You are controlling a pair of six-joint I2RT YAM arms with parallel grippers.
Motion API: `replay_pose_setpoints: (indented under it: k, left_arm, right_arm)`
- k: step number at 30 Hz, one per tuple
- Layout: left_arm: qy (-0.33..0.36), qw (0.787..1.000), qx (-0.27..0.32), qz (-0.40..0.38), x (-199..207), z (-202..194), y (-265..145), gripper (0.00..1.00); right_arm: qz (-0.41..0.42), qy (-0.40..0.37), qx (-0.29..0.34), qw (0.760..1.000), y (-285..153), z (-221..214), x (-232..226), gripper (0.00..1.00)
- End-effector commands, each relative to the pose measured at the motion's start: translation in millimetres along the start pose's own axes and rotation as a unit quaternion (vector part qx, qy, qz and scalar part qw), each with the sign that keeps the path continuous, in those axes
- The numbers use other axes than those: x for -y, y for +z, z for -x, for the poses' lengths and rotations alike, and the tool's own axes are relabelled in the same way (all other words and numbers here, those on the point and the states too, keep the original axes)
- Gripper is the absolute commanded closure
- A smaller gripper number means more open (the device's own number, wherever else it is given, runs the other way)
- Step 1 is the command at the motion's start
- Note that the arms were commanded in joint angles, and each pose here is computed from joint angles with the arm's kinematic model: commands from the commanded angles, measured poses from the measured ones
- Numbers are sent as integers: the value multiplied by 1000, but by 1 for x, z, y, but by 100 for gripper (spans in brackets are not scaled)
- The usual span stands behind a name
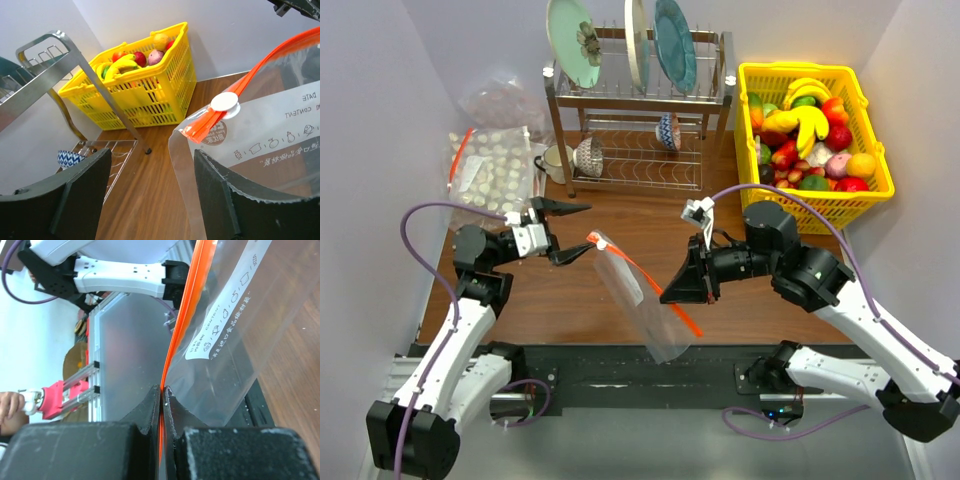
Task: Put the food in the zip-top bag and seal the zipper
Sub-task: Unzip the zipper food storage bag.
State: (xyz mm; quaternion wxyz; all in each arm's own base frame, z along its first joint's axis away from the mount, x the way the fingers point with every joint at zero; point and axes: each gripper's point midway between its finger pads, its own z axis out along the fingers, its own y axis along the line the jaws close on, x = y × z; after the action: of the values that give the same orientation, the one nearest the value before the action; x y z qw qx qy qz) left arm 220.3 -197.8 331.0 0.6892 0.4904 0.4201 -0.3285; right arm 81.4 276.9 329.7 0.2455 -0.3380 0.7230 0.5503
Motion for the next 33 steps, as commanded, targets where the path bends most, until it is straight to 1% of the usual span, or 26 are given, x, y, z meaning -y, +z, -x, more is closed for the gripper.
replay_pose_setpoints:
  k: [1, 12, 13, 14, 15, 16, 18, 19, 20, 21, 23, 24, 25, 26, 27, 29, 30, 32, 33]
  left_arm:
    - [56, 998, 22, -24, 1, 22, 5, 29]
    - [63, 995, 47, -62, 20, 29, 5, 29]
    - [57, 995, 50, -65, 22, 30, 5, 30]
    - [48, 995, 52, -75, 27, 30, 5, 34]
    - [53, 994, 56, -78, 29, 30, 5, 41]
    - [50, 994, 57, -81, 30, 30, 5, 58]
    - [43, 994, 54, -85, 32, 28, 6, 76]
    - [41, 994, 52, -86, 32, 27, 6, 96]
    - [41, 994, 51, -84, 31, 27, 6, 100]
    - [28, 995, 44, -82, 31, 23, 6, 100]
    - [27, 995, 43, -83, 34, 22, 6, 100]
    - [25, 996, 42, -81, 34, 22, 5, 100]
    - [24, 996, 42, -77, 34, 22, 5, 100]
    - [23, 996, 42, -72, 34, 22, 4, 100]
    - [21, 997, 41, -69, 35, 21, 3, 100]
    - [10, 997, 40, -65, 35, 20, 3, 100]
    - [4, 997, 39, -66, 36, 20, 3, 100]
    - [-22, 997, 37, -67, 35, 18, 5, 100]
    - [-32, 997, 36, -67, 35, 18, 6, 100]
  right_arm:
    - [34, -12, 14, 999, -7, 7, -19, 98]
    - [36, 1, -1, 999, 2, 0, -10, 98]
    - [33, 2, -1, 999, 3, 0, -7, 98]
    - [29, 3, -3, 1000, 4, 0, -5, 98]
    - [26, 3, -5, 1000, 4, -1, -3, 98]
    - [25, 2, -7, 1000, 5, -2, -2, 98]
    - [21, 3, -8, 1000, 6, -2, 0, 98]
    - [20, 2, -7, 1000, 6, -2, 1, 98]
    - [16, 2, -6, 1000, 6, -1, 2, 98]
    - [13, 0, -6, 1000, 6, -1, 3, 98]
    - [0, -6, -6, 1000, 5, 0, 7, 97]
    - [-23, -9, 0, 1000, 5, 2, 15, 93]
    - [-44, -15, -7, 999, 3, 0, 21, 89]
    - [-65, -19, -9, 998, 1, -1, 28, 84]
    - [-110, -19, -10, 994, -4, -1, 42, 64]
    - [-160, -44, -10, 986, -9, 2, 60, 43]
    - [-200, -54, -6, 978, -15, 5, 73, 32]
    - [-239, -73, -5, 968, -18, 11, 90, 30]
    - [-248, -82, 6, 965, -18, 19, 92, 32]
